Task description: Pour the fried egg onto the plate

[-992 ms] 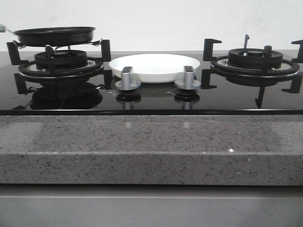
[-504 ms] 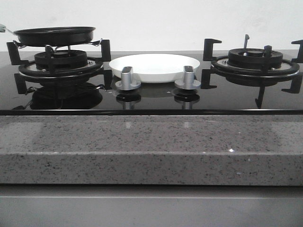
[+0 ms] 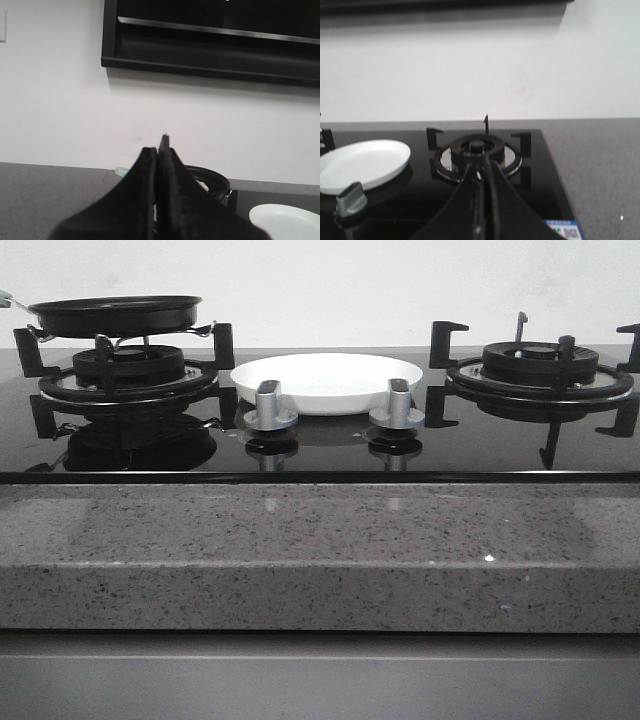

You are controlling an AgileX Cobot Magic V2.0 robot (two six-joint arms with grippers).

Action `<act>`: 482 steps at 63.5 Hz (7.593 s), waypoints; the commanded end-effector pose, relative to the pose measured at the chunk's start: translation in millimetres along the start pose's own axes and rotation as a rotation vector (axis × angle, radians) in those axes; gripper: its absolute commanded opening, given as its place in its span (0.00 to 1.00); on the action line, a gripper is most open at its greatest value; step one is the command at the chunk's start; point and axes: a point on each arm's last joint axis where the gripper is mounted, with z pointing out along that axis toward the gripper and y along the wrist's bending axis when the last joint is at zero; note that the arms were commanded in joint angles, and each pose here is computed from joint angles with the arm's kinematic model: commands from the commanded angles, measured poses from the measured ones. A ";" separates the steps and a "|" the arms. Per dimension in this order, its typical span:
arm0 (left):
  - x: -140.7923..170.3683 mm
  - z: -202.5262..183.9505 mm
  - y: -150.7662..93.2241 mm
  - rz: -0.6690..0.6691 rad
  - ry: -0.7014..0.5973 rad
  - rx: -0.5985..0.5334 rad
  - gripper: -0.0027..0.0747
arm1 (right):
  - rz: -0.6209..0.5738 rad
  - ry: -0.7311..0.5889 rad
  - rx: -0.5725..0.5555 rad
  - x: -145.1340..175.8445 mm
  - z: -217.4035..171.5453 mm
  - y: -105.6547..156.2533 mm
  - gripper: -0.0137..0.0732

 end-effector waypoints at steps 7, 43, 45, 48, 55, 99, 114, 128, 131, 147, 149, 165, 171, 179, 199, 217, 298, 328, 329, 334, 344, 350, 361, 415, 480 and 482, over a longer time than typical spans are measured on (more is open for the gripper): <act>-45.9 17.1 -4.3 0.028 0.035 -0.004 0.01 | -0.016 -0.064 0.003 -53.7 6.5 4.7 0.08; -44.5 83.8 -4.6 0.015 0.373 -0.028 0.01 | -0.011 0.431 0.036 -50.3 78.0 4.2 0.08; -43.3 85.4 -4.6 0.009 0.381 -0.027 0.01 | -0.011 0.446 0.037 -47.7 80.6 3.9 0.08; -40.9 88.1 -4.5 0.005 0.396 -0.028 0.01 | -0.010 0.469 0.039 -44.3 85.0 3.5 0.08; -36.7 92.0 -4.1 0.005 0.426 -0.031 0.01 | -0.010 0.522 0.043 -37.9 90.2 2.8 0.08; -28.7 100.3 -3.0 0.016 0.476 -0.036 0.81 | 0.023 0.594 0.028 -42.7 95.7 6.1 0.75; -20.9 103.9 -9.9 0.023 0.542 0.023 0.81 | -0.018 0.699 -0.149 -64.1 126.2 28.0 0.75; -18.7 102.1 -30.8 0.056 0.555 0.202 0.81 | -0.047 0.799 -0.273 -60.8 173.5 54.7 0.75; -18.6 101.3 -34.4 0.056 0.556 0.231 0.81 | -0.054 0.822 -0.297 -59.1 184.1 61.7 0.75; -18.7 99.2 -41.9 0.055 0.557 0.294 0.81 | -0.036 0.910 -0.351 -48.9 246.5 88.8 0.75; -18.7 99.2 -41.9 0.055 0.557 0.294 0.81 | -0.031 0.928 -0.355 -47.0 254.5 91.4 0.75; -18.7 99.2 -41.9 0.055 0.557 0.294 0.81 | -0.035 1.078 -0.370 -24.6 311.8 104.2 0.75; -18.7 99.2 -41.9 0.055 0.557 0.294 0.81 | -0.039 1.126 -0.368 -13.4 331.7 105.6 0.75; -18.7 99.2 -41.9 0.055 0.557 0.294 0.81 | -0.036 1.150 -0.357 -0.8 356.4 104.5 0.75; -18.4 99.0 -41.8 0.055 0.560 0.294 0.81 | -0.048 1.172 -0.341 21.8 400.0 101.0 0.75; -17.5 98.8 -41.8 0.056 0.565 0.293 0.81 | -0.064 1.222 -0.354 39.8 419.5 99.7 0.75; -17.5 98.8 -41.8 0.056 0.565 0.293 0.81 | 0.049 0.961 -0.396 -29.1 410.7 109.1 0.08; -17.5 98.8 -41.8 0.056 0.565 0.293 0.81 | 0.052 0.922 -0.448 -45.6 335.5 131.7 0.08; -17.5 98.8 -41.8 0.056 0.565 0.293 0.81 | 0.055 0.917 -0.445 -44.5 333.9 131.3 0.08; -17.5 98.8 -41.8 0.056 0.565 0.293 0.81 | 0.058 0.933 -0.432 -34.6 323.4 128.1 0.08; -17.5 98.8 -41.8 0.056 0.565 0.293 0.81 | 0.031 0.981 -0.398 -9.9 311.5 120.4 0.08; -17.5 98.8 -41.8 0.056 0.565 0.293 0.81 | 0.032 0.998 -0.388 0.4 309.6 118.9 0.08; -17.5 98.8 -41.8 0.056 0.565 0.293 0.81 | 0.033 0.999 -0.381 5.4 309.0 118.0 0.08; -36.5 171.8 -3.5 0.017 0.850 -0.024 0.88 | 0.034 1.008 -0.383 5.8 308.2 118.1 0.08; 65.2 336.6 97.3 -0.919 0.790 0.162 0.88 | 0.033 1.014 -0.385 6.1 307.7 118.1 0.08; 70.6 340.6 96.9 -0.924 0.799 0.164 0.88 | 0.033 1.015 -0.385 6.1 307.7 118.1 0.08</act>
